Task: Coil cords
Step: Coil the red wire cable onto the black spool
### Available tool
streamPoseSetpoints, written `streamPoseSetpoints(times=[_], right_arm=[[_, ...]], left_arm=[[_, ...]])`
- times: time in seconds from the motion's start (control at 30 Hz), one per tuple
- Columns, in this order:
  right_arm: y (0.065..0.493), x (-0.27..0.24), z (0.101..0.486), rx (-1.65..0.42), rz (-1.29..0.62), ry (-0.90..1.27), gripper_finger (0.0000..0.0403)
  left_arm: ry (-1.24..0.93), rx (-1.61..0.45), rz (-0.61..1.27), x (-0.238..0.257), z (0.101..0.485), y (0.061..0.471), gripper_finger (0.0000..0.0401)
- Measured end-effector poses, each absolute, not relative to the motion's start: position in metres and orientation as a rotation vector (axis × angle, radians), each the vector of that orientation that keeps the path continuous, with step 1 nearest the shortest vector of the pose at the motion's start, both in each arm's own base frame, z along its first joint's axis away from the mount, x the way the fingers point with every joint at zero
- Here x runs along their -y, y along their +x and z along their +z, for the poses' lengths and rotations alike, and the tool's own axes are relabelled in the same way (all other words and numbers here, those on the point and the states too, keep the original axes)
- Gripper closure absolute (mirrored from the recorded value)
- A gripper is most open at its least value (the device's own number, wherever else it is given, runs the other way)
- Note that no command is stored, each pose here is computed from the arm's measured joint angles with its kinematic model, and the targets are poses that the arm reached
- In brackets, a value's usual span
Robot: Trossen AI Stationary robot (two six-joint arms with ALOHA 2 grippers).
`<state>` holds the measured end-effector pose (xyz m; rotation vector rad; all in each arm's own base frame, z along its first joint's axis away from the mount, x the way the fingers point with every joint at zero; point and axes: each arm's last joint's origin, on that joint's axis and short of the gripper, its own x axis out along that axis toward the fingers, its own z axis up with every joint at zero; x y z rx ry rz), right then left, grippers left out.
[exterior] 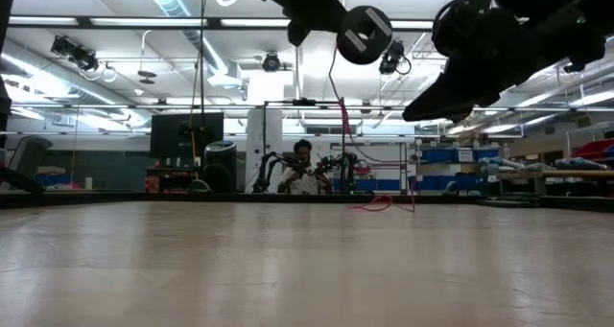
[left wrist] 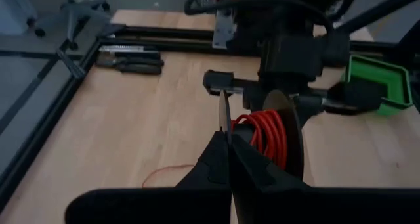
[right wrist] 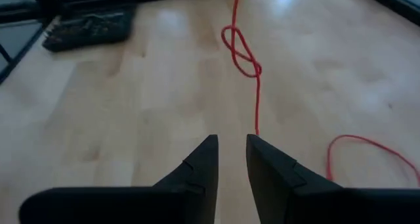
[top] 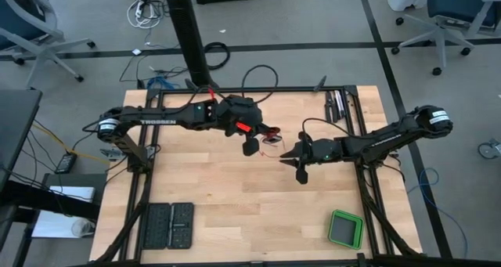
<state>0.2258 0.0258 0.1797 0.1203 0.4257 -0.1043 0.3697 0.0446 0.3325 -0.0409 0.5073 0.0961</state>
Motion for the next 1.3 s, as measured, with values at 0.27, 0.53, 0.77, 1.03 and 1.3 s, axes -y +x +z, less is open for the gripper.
streamPoseSetpoints(times=[0.27,0.53,0.77,1.03,1.3], right_arm=[[0.226,-0.025,0.178,-0.432,-0.076,0.033,0.0324],[0.232,-0.025,0.191,-0.286,-0.093,-0.031,0.0292],[0.234,-0.023,0.191,-0.272,-0.103,-0.024,0.0271],[0.245,-0.014,0.174,-0.336,-0.124,-0.034,0.0268],[0.255,-0.013,0.165,-0.331,-0.093,-0.023,0.0269]], left_arm=[[-0.050,-0.468,0.078,-0.044,0.337,0.372,0.0401],[0.014,-0.452,-0.045,-0.041,0.338,0.372,0.0401],[0.108,-0.419,-0.115,-0.040,0.340,0.374,0.0401],[0.122,-0.344,-0.121,-0.035,0.347,0.377,0.0401],[0.126,-0.313,-0.126,-0.031,0.350,0.378,0.0400]])
